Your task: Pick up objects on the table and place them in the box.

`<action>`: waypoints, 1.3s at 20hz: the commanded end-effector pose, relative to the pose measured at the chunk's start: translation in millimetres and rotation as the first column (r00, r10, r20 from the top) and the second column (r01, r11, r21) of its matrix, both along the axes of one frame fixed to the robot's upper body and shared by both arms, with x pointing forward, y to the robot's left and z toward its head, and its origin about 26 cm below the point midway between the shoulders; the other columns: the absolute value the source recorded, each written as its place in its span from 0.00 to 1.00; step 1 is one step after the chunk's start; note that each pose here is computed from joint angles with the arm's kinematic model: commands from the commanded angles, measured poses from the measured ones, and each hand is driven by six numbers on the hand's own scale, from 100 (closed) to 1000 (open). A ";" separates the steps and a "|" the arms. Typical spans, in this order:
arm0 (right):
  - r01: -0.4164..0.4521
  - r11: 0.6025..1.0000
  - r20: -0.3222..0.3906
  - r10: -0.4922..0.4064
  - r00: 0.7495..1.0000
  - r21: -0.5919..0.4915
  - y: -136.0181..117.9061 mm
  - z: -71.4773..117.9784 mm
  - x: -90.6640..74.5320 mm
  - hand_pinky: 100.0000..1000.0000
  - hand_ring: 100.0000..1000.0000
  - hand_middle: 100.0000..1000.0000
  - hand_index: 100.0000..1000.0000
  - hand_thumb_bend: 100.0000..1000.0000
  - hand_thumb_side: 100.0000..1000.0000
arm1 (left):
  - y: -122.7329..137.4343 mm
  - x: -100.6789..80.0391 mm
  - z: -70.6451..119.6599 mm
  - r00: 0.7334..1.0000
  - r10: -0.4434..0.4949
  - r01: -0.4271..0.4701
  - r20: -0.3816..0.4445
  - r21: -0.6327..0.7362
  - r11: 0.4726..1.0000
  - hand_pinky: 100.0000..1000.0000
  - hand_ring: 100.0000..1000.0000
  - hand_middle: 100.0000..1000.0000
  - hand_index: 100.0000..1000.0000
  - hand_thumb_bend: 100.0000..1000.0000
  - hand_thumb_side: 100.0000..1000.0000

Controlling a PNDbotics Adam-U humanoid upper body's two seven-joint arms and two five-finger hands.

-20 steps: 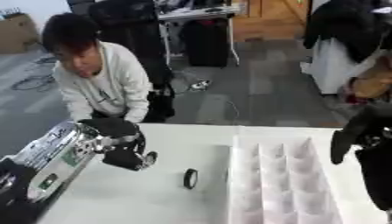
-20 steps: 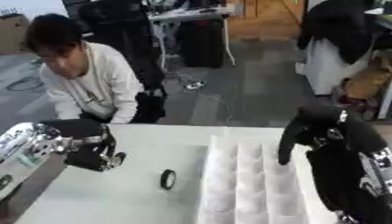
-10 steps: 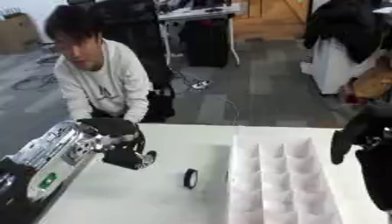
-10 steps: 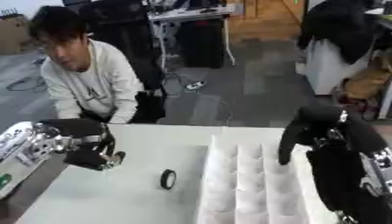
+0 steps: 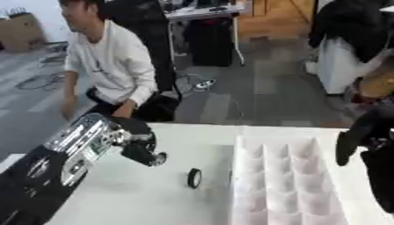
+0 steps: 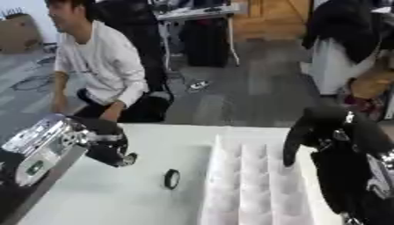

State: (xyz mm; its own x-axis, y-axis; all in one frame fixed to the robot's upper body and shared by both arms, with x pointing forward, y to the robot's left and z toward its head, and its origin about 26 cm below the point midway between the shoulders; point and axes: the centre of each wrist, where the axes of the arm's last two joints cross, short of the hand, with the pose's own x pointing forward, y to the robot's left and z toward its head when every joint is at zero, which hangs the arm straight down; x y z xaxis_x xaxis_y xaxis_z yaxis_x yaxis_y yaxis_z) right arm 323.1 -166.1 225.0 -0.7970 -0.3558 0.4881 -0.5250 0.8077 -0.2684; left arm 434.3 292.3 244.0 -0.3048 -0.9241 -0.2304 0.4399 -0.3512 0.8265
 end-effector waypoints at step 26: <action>-0.044 0.999 -0.012 0.044 0.999 0.008 5.3 -0.9 -1.2 0.22 0.35 0.47 0.71 0.00 0.88 | -12.7 39.9 -32.5 0.994 -0.007 0.012 -0.109 0.041 0.999 0.12 0.38 0.44 0.68 1.00 1.00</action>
State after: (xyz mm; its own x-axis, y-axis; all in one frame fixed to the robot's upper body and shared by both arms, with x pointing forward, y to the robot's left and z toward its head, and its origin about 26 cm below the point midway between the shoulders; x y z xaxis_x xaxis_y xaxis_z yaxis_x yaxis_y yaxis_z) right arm 323.8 -162.8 220.1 -0.7709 -0.3814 0.5101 -0.5580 0.7905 -0.2524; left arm 472.3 276.5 194.1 -0.3504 -0.9113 -0.2164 0.5507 -0.3873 0.7394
